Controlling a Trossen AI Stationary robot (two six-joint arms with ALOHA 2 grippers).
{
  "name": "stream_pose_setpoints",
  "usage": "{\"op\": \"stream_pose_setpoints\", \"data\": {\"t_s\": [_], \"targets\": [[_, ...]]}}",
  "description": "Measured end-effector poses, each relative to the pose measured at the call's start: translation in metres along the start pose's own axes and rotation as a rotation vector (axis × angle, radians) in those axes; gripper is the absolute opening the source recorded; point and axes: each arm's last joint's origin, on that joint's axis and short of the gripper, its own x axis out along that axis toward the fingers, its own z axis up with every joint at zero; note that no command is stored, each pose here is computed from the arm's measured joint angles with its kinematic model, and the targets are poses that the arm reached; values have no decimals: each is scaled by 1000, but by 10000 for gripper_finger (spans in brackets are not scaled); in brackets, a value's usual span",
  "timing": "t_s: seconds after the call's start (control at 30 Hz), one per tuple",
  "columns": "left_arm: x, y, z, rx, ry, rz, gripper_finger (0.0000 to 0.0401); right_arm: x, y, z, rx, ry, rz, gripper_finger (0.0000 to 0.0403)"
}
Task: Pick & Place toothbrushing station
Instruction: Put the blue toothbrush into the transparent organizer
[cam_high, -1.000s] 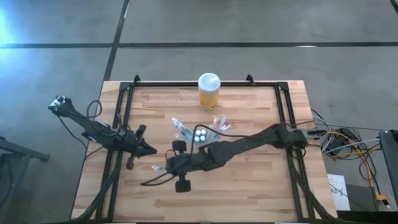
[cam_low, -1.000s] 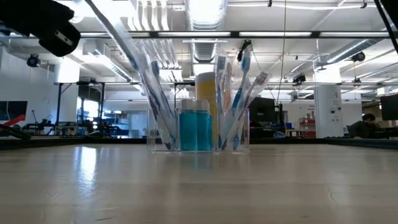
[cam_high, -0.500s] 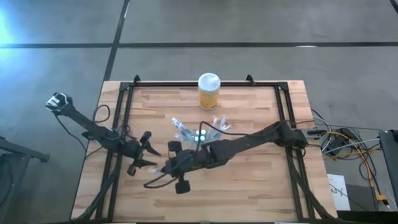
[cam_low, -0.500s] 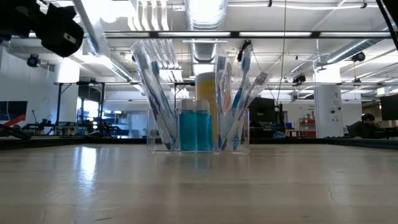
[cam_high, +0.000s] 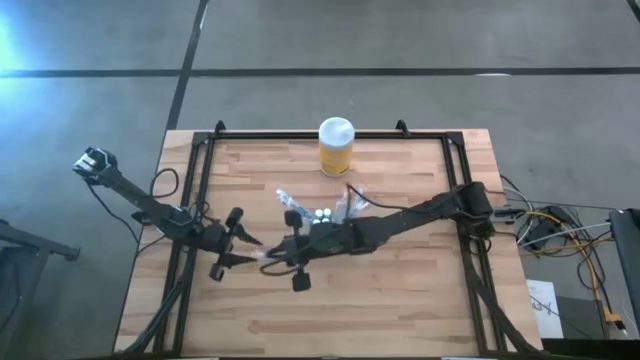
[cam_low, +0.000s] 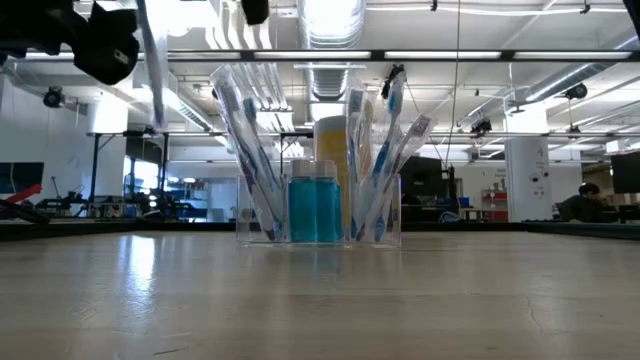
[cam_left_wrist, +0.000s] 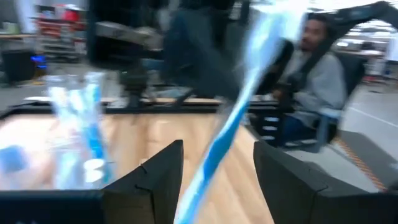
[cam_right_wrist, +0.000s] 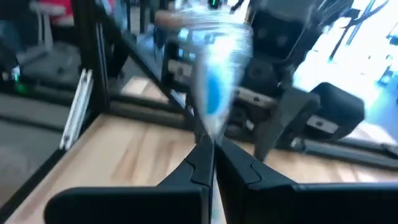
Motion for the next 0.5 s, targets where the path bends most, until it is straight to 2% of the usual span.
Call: {"op": "stream_pose_setpoints", "data": {"t_s": [0.13, 0.3, 0.5], "targets": [[2, 2, 1, 3, -3, 89, 200, -12, -1, -9, 9, -107, -47, 8], [9, 1, 6, 11, 2, 145, 204, -18, -5, -34, 16, -126, -75, 8], [23, -3, 12, 22, 29, 179, 223, -21, -7, -36, 23, -160, -80, 8]]}}
